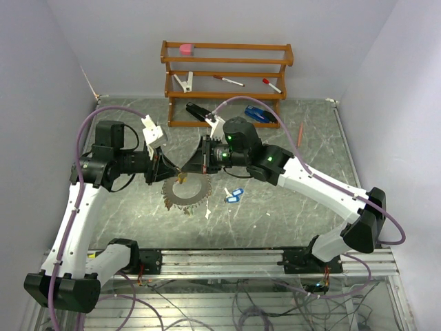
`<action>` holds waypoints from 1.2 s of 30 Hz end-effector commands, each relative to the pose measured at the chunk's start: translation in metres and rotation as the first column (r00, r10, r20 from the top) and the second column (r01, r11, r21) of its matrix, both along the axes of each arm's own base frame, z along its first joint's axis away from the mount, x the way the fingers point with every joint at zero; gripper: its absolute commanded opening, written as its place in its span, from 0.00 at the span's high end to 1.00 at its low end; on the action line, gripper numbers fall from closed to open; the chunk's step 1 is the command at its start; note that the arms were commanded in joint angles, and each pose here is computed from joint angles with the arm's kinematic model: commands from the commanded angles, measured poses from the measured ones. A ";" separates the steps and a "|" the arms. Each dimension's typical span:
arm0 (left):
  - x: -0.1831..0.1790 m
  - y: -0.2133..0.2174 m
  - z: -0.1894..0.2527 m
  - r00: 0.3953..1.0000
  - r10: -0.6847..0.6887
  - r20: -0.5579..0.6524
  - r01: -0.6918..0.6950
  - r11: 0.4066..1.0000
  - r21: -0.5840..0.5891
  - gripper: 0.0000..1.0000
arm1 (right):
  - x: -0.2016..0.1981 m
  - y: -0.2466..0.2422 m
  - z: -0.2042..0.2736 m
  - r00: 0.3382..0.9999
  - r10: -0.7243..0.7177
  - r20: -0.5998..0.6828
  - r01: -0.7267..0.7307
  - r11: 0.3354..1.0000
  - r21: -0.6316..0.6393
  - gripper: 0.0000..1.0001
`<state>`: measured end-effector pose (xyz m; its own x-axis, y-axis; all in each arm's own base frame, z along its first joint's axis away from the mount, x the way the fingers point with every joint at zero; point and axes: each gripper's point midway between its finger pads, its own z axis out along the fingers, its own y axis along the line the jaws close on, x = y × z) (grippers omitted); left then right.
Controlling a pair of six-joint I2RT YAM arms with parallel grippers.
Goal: Put the keys on the keyring
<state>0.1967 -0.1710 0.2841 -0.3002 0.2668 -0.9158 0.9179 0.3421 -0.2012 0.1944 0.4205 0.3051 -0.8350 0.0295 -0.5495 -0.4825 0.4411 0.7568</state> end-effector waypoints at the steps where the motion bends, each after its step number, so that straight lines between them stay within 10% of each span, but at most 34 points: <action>1: 0.003 0.000 0.015 0.997 -0.006 0.080 0.006 1.000 -0.006 0.93 | -0.005 -0.003 0.007 1.000 0.008 -0.013 -0.007 1.000 0.015 1.00; 36: -0.008 0.002 0.001 0.996 -0.041 0.084 0.039 0.999 0.016 0.93 | -0.015 0.010 0.025 0.993 0.042 -0.111 -0.024 0.987 0.161 1.00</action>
